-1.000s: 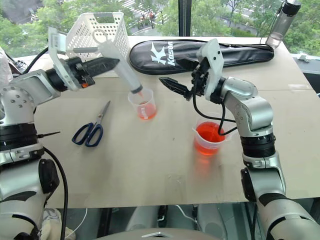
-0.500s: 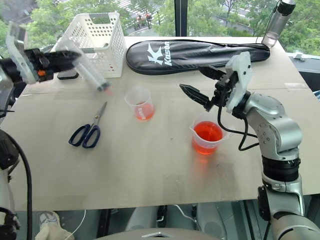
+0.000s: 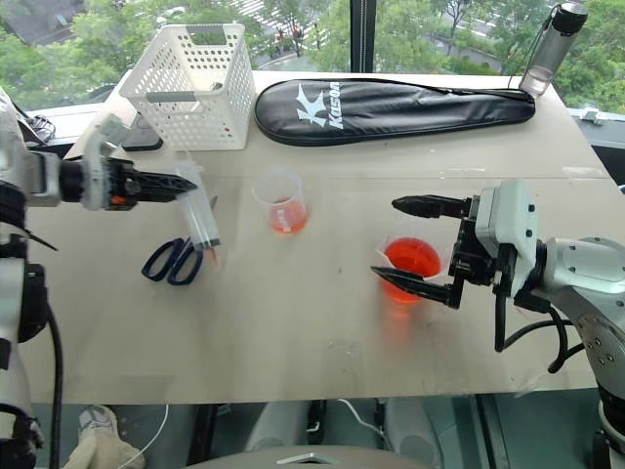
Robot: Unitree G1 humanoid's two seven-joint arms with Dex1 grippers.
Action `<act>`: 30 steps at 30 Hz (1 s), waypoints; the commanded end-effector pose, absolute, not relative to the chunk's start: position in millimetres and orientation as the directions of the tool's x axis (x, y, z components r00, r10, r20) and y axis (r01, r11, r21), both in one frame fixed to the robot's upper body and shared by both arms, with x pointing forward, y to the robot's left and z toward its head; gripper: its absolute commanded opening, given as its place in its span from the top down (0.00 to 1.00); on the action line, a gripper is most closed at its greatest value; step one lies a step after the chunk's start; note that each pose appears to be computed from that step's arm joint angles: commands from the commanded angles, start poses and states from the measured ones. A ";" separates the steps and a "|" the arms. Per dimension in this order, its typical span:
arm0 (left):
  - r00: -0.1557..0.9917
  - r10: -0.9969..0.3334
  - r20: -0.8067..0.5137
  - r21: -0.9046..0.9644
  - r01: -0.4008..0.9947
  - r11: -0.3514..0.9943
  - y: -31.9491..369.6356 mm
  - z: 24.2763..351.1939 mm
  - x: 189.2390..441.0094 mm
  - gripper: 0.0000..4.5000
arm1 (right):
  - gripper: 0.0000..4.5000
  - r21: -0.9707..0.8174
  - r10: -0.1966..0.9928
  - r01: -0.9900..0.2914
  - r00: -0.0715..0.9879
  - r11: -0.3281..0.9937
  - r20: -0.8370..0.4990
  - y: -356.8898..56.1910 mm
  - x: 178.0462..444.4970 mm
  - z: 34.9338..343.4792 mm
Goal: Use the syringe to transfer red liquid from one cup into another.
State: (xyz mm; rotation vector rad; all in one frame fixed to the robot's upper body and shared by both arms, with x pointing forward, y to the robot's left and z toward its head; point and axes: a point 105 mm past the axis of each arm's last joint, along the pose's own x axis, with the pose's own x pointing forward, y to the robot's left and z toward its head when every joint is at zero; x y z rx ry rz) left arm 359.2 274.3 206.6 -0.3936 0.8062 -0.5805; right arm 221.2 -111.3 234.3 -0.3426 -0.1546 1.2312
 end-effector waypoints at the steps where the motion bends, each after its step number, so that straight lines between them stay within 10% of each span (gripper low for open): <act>1: 0.518 -0.648 -0.558 -0.520 0.390 0.760 259.0 208.2 367.6 0.64 | 0.01 -0.388 0.937 -0.876 0.339 0.285 -0.078 -110.3 211.8 237.9; 14: 0.463 -0.567 -0.681 -0.402 0.411 0.818 248.1 172.0 381.2 0.64 | 0.01 -0.388 0.906 -0.848 0.418 0.361 -0.071 -111.8 193.9 233.5; 19: 0.490 -0.547 -0.679 -0.399 0.380 0.835 254.1 173.5 380.9 0.08 | 0.00 -0.372 0.910 -0.856 0.409 0.360 -0.061 -109.3 186.5 235.4; 22: 0.522 -0.551 -0.650 -0.415 0.364 0.834 261.9 186.6 375.8 0.00 | 0.00 -0.351 0.906 -0.858 0.419 0.375 -0.054 -110.1 184.1 235.0; 30: 0.807 -0.579 -0.115 -0.181 0.556 0.811 257.2 281.9 370.3 0.00 | 0.00 -0.323 0.882 -0.841 0.470 0.435 -0.033 -120.9 190.1 234.8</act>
